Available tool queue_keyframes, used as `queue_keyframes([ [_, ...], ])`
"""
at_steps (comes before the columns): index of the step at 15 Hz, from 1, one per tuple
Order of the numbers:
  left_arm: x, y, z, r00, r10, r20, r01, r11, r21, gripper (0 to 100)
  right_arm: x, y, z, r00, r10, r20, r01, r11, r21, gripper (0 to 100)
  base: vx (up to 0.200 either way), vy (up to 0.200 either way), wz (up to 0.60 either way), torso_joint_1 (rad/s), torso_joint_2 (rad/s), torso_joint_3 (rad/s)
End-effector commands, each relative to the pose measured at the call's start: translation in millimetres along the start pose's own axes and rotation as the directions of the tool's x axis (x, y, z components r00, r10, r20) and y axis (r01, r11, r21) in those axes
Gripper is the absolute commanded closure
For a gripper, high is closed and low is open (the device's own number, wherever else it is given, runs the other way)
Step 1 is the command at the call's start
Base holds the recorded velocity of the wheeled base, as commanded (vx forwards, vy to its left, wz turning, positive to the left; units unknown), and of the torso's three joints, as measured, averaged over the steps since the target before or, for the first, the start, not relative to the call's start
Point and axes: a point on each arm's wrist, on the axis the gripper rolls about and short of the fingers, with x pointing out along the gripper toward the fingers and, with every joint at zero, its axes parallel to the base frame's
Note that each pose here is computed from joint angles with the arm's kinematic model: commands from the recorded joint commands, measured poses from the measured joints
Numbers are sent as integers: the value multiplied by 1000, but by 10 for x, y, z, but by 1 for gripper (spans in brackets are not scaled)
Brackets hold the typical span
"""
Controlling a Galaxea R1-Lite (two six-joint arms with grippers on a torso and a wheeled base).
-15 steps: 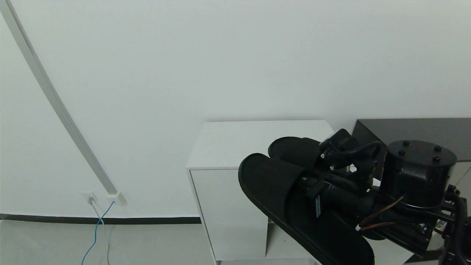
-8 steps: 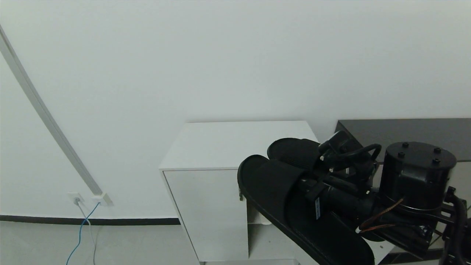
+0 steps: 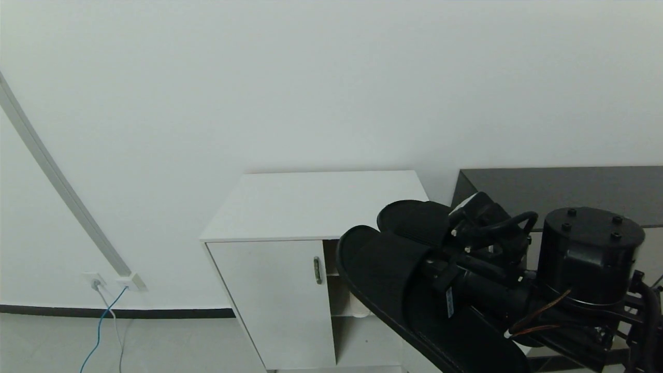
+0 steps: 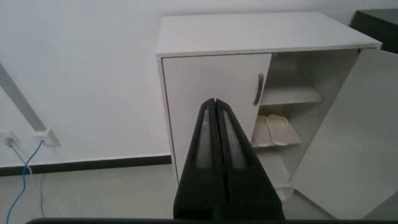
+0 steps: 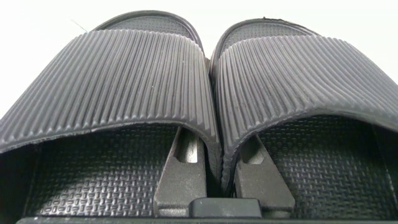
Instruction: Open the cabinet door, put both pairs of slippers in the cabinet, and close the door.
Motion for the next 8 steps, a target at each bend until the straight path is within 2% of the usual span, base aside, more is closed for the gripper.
queue_keyframes([
  [1, 0, 0, -1, 1000, 0, -1, 0, 1000, 0, 100, 3, 6, -13, 1000, 3, -6, -3, 1000, -1, 100, 0, 0, 0, 0, 0, 0],
  [2, 0, 0, -1, 1000, 0, -1, 0, 1000, 0, 100, 6, 7, -16, 1000, 3, -7, -3, 1000, -4, 100, 0, 0, -600, 2, 7, 2],
  [8, 0, 0, -1, 1000, 0, -1, 0, 1000, 0, 100, 11, 21, -21, 1000, 8, -8, -8, 1000, -5, 100, 0, 0, 0, 0, 0, 0],
])
